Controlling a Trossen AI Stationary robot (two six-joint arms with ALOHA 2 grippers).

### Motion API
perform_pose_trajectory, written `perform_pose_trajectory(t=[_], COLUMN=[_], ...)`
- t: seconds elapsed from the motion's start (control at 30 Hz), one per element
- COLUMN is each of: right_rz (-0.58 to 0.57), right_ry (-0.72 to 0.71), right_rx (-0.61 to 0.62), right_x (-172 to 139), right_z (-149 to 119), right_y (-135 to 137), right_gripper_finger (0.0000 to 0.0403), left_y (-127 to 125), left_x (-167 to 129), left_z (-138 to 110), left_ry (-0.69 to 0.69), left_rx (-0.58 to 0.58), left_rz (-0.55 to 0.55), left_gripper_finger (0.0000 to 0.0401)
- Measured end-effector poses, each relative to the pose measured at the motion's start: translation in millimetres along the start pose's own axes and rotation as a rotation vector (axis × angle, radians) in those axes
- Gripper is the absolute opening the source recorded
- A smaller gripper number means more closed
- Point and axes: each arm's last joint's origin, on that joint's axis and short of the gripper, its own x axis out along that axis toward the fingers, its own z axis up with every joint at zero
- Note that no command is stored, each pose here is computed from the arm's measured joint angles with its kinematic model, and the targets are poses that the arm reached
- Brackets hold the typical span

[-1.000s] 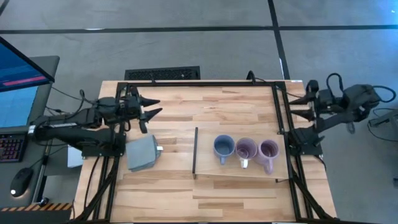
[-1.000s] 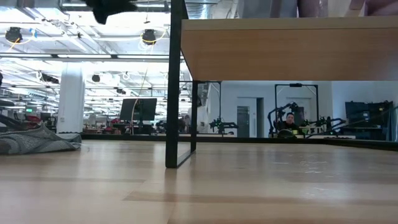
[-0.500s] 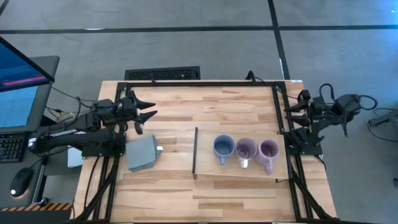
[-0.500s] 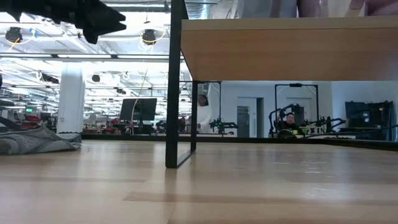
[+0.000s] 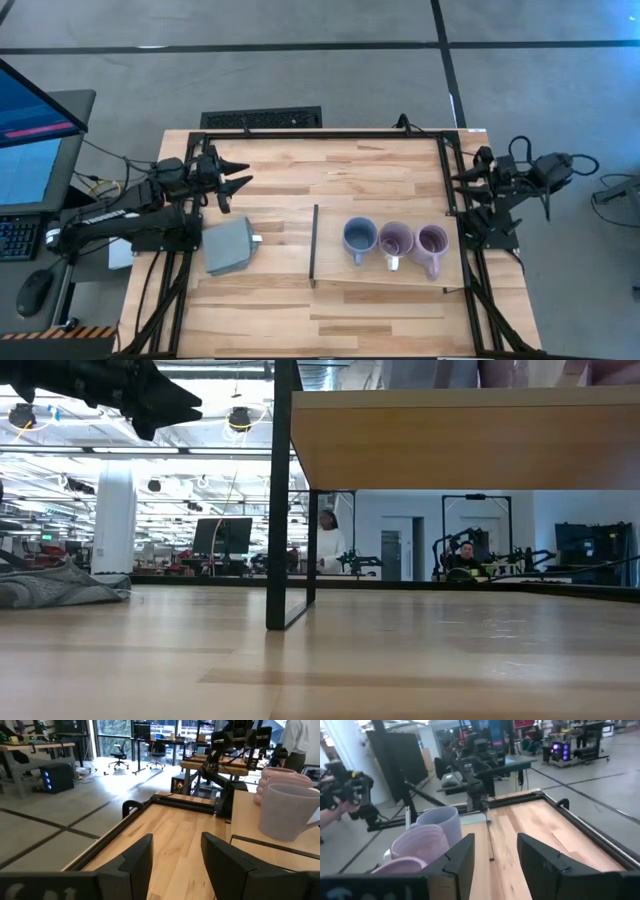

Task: Stack small to large cups/mugs on shelf
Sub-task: Return to Home Position

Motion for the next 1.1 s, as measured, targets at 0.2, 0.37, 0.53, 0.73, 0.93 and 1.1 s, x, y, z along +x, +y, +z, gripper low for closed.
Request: perform_pose_trajectory(t=[0.2, 0.37, 0.53, 0.73, 0.93, 1.1], right_rz=[0.060, 0.150, 0.083, 0.005, -0.091, -0.155], right_ry=[-0.079, -0.181, -0.150, -0.110, -0.145, -0.209], right_rx=[-0.057, -0.132, -0.137, -0.092, -0.151, -0.257], right_x=[0, -1, 5, 15, 30, 44], right_z=[9, 19, 16, 7, -1, 0], right_y=[3, 5, 4, 6, 14, 24], right_gripper_finger=[0.0171, 0.0171, 0.0171, 0.0171, 0.0171, 0.0171], left_y=[-1, -1, -1, 0, -1, -1], left_x=[0, 0, 0, 0, 0, 0], left_z=[0, 1, 3, 9, 10, 9], left_ry=[0.001, -0.008, -0.032, -0.095, -0.103, -0.090], left_rx=[0.002, 0.003, -0.008, -0.011, -0.010, 0.002], left_rz=[-0.032, -0.048, -0.027, -0.004, -0.005, -0.026], left_gripper_finger=[0.0158, 0.0158, 0.0158, 0.0158, 0.0158, 0.0158])
